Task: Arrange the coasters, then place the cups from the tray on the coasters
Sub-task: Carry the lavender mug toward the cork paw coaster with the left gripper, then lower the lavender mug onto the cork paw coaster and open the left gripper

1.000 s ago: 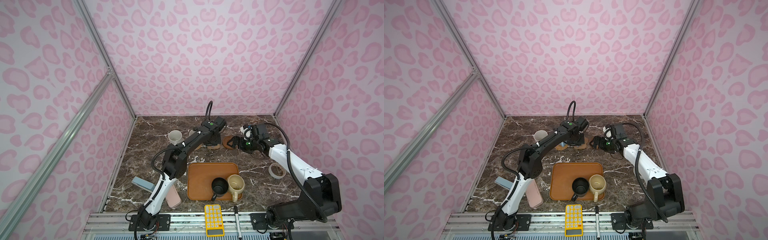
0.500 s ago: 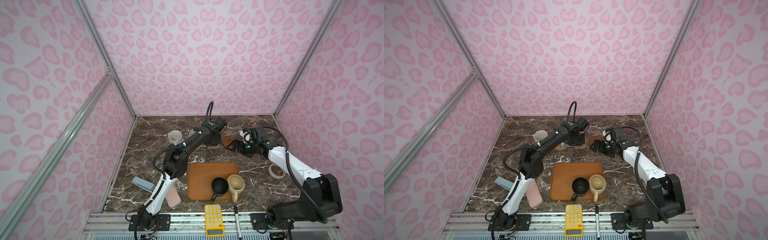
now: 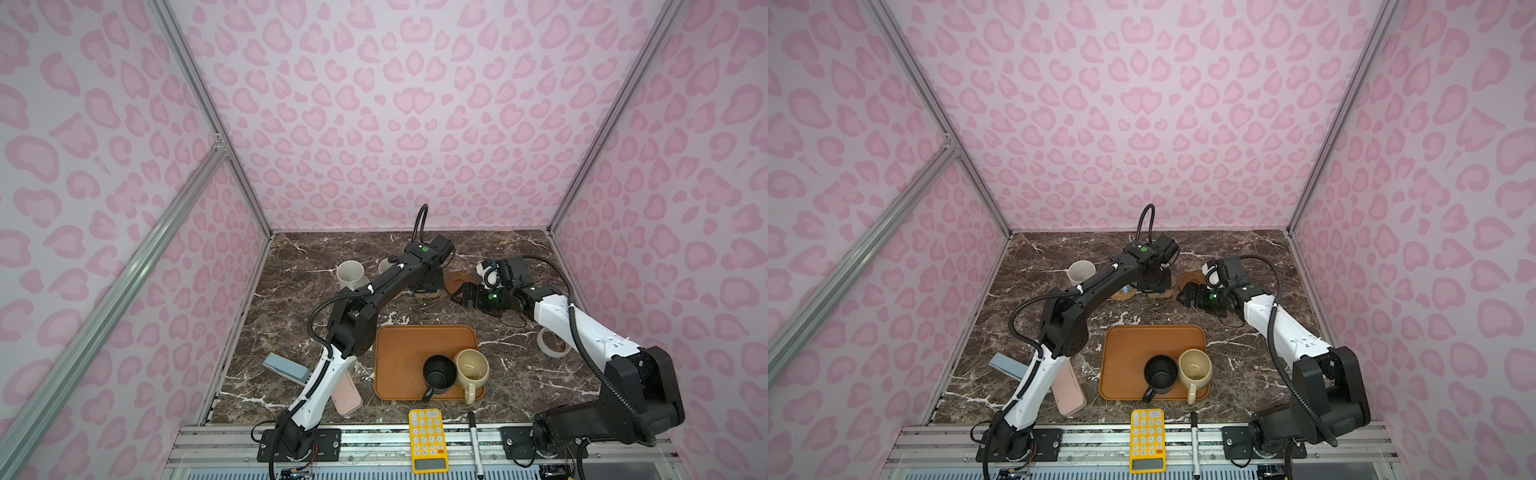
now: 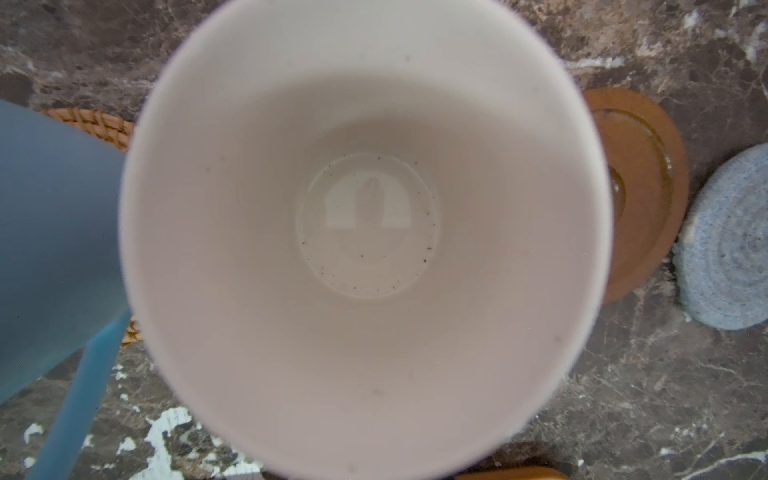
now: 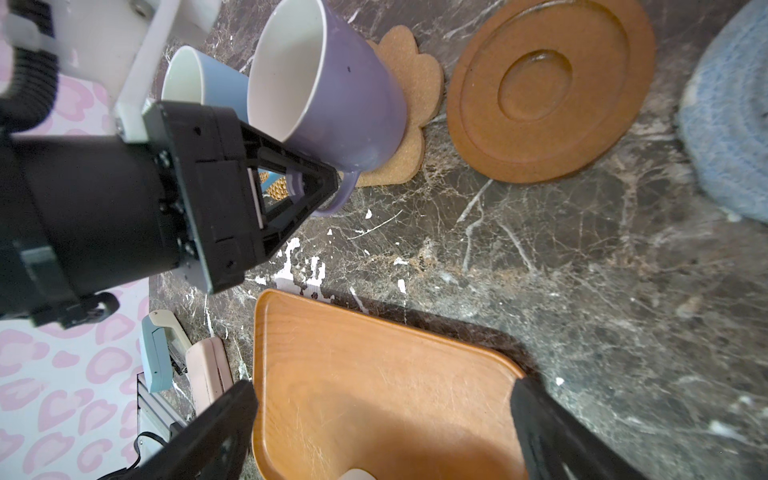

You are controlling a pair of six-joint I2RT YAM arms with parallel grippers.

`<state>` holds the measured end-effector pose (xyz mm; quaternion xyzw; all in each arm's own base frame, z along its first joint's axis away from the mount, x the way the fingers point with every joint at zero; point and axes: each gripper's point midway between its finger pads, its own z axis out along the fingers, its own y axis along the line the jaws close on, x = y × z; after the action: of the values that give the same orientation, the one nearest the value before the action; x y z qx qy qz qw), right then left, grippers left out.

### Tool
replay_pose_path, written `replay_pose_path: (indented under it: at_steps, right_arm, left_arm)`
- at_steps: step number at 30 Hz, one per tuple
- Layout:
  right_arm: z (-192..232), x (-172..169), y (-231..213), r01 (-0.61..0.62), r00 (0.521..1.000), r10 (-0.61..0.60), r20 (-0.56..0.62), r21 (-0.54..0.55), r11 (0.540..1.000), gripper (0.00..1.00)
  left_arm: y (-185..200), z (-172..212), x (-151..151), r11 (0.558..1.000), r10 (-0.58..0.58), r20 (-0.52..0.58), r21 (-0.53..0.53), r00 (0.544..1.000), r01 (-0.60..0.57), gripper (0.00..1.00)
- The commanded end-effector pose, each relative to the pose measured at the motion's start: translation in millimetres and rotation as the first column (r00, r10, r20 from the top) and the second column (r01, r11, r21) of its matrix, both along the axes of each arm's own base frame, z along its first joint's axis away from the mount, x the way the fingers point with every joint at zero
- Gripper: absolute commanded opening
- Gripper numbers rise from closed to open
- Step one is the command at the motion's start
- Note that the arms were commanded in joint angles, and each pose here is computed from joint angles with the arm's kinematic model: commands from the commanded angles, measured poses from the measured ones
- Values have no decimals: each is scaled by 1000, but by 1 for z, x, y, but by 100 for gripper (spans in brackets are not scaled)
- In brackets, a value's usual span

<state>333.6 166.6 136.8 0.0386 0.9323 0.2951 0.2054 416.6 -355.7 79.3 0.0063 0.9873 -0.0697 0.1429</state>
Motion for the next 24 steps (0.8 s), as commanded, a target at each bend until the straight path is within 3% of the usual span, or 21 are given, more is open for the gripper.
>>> replay_pose_path:
  at_steps: [1,9,17,24]
  right_arm:
    - [-2,0,0,1,1000,-1,8,-8,1000,97]
    - [-1,-1,-1,-1,1000,1,10,-13,1000,97]
    - [4,-8,-5,-12,999,15,45,-64,998,97]
    - [11,-15,-11,-19,997,26,77,-95,995,98]
  left_arm:
    - [-5,1,4,1000,-5,7,-23,1000,5,12]
    - [-8,3,3,999,-6,2,-43,1000,6,28]
    - [-8,20,4,998,-13,29,-55,999,15,64]
    - [-11,61,1,994,-29,95,-105,995,39,86]
